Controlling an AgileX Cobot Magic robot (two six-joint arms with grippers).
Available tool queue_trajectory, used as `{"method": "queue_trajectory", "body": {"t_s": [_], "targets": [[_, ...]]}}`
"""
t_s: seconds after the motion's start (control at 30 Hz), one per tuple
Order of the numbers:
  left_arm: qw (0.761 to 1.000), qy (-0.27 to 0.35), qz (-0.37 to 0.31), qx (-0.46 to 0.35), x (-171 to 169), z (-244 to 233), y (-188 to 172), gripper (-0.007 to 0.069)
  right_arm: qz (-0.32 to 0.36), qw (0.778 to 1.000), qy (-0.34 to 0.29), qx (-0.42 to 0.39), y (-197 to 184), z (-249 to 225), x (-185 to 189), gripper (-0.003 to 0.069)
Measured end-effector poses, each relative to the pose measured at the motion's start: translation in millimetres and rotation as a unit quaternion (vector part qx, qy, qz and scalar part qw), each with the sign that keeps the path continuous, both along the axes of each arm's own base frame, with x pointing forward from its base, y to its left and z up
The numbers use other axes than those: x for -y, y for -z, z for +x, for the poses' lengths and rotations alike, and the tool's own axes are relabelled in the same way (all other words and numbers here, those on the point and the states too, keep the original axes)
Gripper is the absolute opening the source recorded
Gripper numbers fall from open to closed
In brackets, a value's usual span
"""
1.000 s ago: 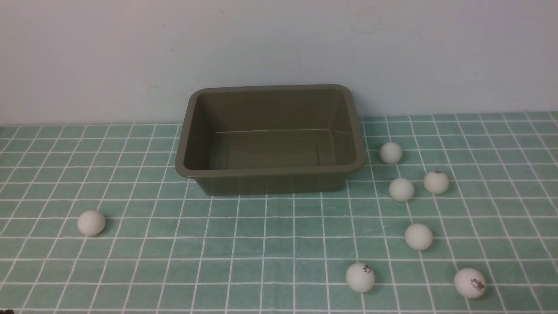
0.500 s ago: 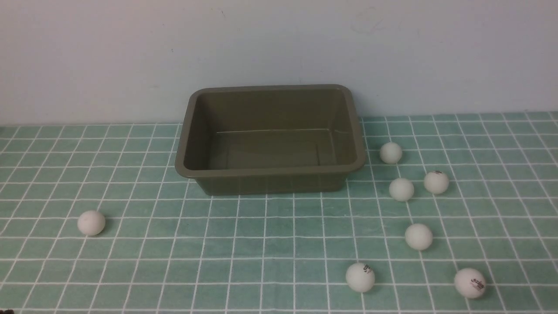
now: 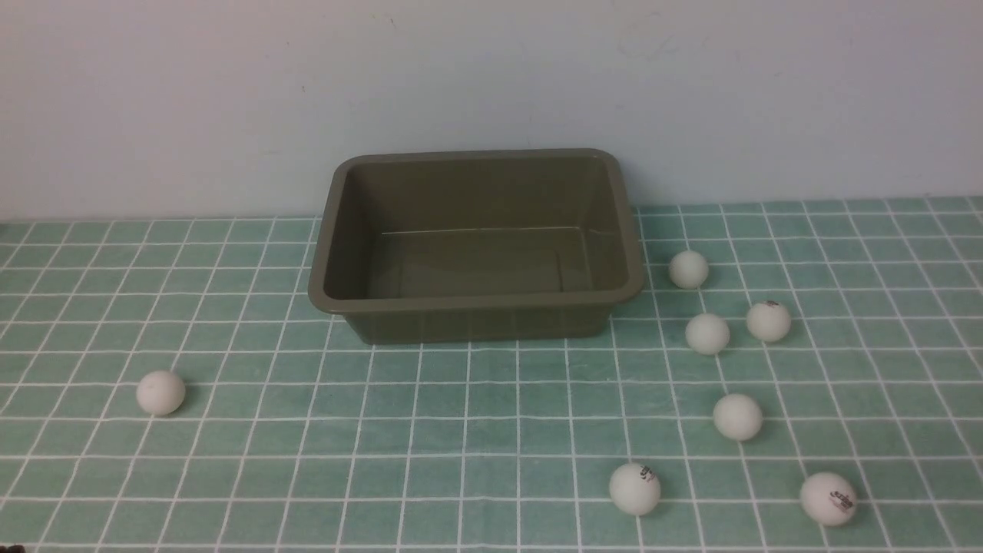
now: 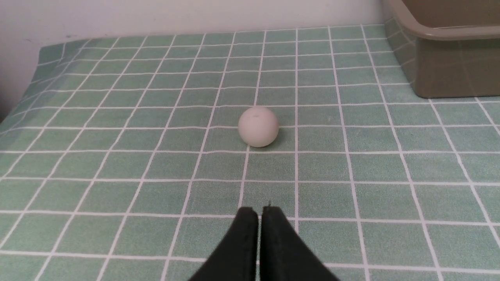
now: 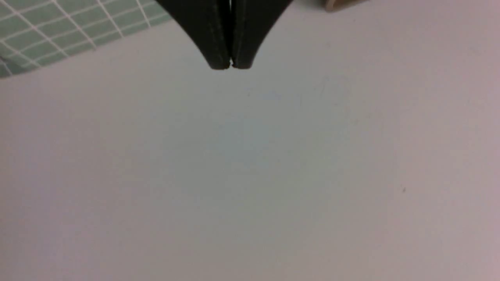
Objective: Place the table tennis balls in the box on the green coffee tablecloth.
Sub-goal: 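Reach for and grasp a ping pong ball on the table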
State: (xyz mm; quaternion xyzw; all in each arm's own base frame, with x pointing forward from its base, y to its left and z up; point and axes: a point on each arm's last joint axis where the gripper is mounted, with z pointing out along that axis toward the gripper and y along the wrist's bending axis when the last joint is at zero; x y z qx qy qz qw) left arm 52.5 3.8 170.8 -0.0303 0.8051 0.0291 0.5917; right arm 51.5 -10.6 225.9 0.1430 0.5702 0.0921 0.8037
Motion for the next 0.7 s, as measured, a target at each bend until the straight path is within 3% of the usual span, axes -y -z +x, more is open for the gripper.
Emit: {"method": "queue_trajectory", "body": {"t_s": [0.43,0.57,0.7], "targets": [[1.0,0.0,0.0,0.0,0.0,0.0,0.0,-0.0004,0.009,0.986,0.066,0.153,-24.0,-14.7,11.3,-0.0018],[1.0,0.0,0.0,0.0,0.0,0.0,0.0,-0.0004,0.006,0.986,0.049,0.157,-25.6,-14.5,8.4,-0.0018],[1.0,0.0,0.0,0.0,0.0,0.0,0.0,-0.0004,-0.067,0.986,-0.01,0.153,-57.4,-19.8,-7.3,-0.0018]]}}
